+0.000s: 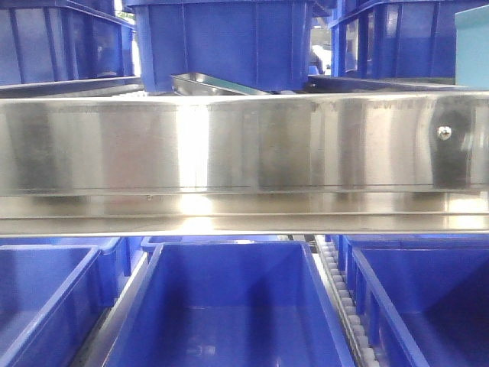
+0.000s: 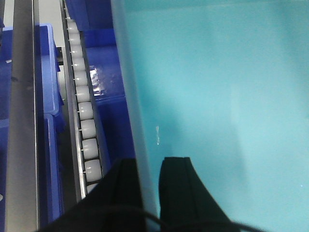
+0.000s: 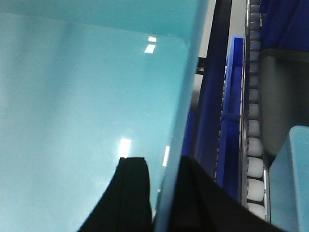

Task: Move two blue bins to right shelf middle
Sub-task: 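Lift the light blue bin with both grippers off the shelf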

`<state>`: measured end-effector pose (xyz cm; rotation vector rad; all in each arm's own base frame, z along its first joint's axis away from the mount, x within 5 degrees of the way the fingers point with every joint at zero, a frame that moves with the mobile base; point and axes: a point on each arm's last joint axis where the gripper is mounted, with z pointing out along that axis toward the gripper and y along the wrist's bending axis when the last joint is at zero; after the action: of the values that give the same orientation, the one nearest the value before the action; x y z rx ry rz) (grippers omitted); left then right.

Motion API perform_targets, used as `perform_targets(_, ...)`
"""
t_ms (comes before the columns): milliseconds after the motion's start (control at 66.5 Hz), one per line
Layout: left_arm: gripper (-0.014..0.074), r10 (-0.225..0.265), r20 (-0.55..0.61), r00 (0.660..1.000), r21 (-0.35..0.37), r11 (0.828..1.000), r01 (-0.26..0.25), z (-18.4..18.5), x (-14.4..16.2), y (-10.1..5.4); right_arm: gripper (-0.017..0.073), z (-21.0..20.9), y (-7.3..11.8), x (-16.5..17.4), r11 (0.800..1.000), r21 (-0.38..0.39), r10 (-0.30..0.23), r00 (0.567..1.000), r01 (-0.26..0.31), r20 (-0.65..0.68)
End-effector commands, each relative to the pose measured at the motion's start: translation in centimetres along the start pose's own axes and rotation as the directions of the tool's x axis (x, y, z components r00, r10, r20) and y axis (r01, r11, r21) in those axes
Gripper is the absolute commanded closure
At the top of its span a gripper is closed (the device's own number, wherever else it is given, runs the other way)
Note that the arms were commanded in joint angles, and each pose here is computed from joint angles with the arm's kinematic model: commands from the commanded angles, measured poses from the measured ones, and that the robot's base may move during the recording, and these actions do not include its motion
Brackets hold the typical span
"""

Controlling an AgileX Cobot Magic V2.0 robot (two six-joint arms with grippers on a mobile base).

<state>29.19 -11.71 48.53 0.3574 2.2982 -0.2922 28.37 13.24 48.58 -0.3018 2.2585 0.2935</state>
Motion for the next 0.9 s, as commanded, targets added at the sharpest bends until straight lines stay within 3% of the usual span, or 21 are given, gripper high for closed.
perform_targets(0, 0.0704, 0.012, 0.047, 0.999, 0.007, 1.000, -0.012, -0.94, -0.27, -0.21, 0.0711, -0.86, -0.21, -0.61, 1.000, 0.011, -0.029, 0.997, 0.028, 0.065)
perform_targets(887, 0.0704, 0.012, 0.047, 0.999, 0.007, 1.000, -0.012, -0.94, -0.27, -0.21, 0.0711, -0.86, -0.21, -0.61, 1.000, 0.011, -0.029, 0.997, 0.028, 0.065)
